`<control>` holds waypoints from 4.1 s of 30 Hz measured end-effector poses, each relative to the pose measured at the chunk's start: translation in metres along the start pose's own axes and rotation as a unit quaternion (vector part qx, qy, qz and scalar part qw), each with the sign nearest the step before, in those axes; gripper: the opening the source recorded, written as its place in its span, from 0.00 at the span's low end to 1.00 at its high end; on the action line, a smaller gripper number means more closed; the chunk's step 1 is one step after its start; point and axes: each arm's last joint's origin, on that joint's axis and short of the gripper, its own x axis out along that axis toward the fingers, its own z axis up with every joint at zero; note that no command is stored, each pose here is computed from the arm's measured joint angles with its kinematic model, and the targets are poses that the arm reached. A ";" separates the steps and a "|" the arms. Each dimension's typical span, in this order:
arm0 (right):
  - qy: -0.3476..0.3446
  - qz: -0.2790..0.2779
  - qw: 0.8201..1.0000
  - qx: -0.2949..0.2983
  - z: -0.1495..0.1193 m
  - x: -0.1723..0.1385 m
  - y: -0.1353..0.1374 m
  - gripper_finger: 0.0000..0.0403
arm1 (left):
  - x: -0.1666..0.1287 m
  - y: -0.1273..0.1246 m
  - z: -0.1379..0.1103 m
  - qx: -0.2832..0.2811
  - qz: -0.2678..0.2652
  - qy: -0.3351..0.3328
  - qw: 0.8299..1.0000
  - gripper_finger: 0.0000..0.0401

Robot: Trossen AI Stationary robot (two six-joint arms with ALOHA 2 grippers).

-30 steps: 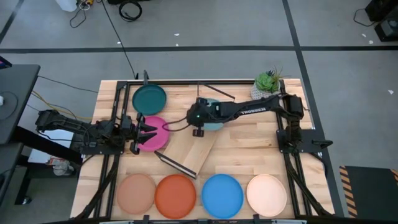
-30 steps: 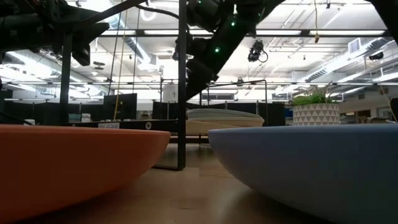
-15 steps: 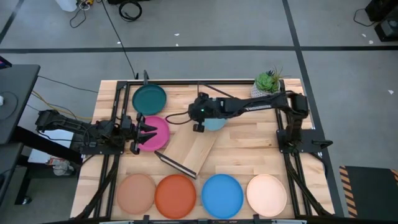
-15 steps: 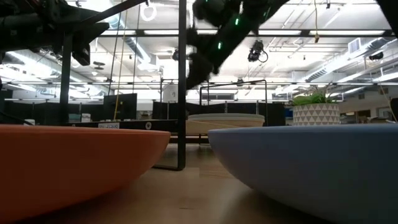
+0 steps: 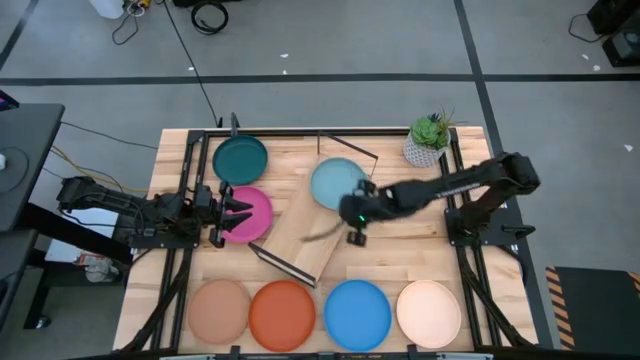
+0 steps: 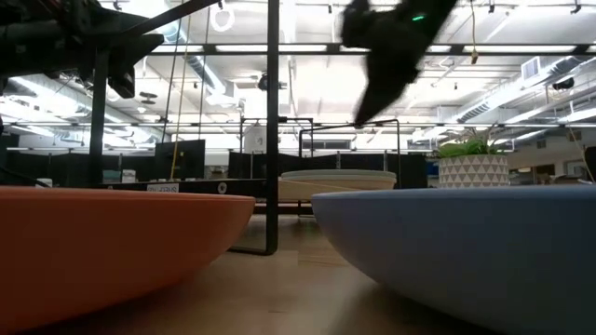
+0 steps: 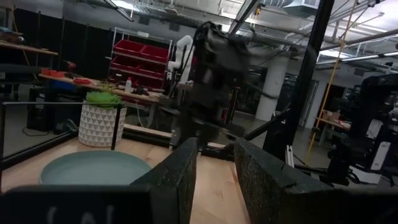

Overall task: Place and stack plates onto a shelf
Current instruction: Put the blue plate on the shelf, then stack the light orange plate on top of the green plate on the shelf

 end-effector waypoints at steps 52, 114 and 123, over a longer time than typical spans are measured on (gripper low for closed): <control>0.231 0.094 0.957 0.146 -0.062 0.024 0.082 0.03 | 0.000 0.002 0.000 0.000 0.026 -0.005 1.000 0.29; 0.148 0.066 0.987 -0.016 0.095 0.024 -0.023 0.23 | 0.000 0.002 0.000 -0.004 0.026 -0.003 1.000 0.29; 0.249 0.076 0.961 -0.095 0.022 0.021 0.046 0.23 | 0.000 0.002 -0.001 -0.003 0.026 -0.001 1.000 0.29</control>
